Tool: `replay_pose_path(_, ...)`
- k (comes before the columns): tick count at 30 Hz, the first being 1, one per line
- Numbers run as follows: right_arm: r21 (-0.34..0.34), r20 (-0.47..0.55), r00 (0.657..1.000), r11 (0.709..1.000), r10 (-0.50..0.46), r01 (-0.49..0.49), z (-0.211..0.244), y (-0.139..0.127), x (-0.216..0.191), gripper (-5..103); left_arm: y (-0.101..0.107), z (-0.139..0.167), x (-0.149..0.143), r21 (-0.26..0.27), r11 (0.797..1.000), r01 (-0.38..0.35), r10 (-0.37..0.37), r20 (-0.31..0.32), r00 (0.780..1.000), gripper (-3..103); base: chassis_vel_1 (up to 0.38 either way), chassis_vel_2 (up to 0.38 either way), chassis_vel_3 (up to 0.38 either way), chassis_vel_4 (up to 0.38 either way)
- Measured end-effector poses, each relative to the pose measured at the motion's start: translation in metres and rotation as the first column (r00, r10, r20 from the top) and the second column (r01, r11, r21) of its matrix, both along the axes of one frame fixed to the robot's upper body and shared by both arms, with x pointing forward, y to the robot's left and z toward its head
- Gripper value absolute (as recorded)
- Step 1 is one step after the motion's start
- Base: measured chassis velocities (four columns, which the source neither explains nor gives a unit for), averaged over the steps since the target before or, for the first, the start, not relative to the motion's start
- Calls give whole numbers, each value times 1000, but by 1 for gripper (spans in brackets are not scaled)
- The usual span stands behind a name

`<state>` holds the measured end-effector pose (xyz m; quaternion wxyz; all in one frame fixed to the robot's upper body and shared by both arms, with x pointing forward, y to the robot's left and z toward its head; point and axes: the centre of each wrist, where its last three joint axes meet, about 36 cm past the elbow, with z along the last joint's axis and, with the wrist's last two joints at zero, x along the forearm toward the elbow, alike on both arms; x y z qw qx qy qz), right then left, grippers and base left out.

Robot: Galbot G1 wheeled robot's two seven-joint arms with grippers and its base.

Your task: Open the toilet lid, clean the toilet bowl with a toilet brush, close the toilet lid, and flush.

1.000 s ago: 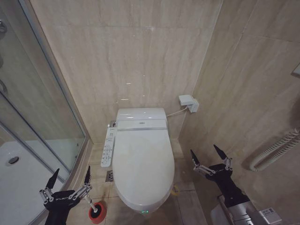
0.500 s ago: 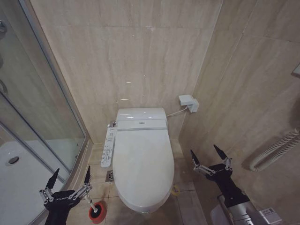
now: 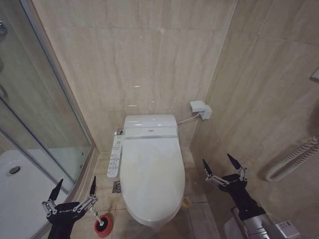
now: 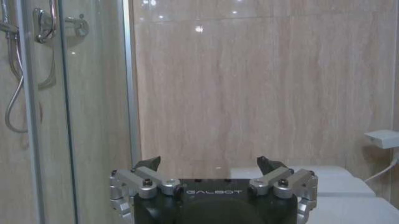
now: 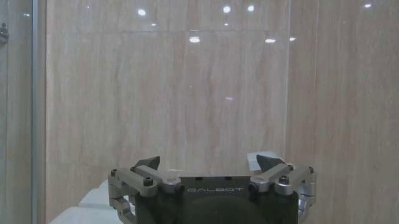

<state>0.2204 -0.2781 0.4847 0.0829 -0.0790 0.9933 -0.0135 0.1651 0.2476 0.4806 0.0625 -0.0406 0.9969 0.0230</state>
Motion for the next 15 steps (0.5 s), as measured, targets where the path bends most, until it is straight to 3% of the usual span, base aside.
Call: replay_pose_path(15, 0, 0, 1000, 1000, 0, 0, 0, 0, 0, 100, 0, 0, 0, 0, 1000, 0, 0, 0, 1000, 100, 0, 0, 0, 0)
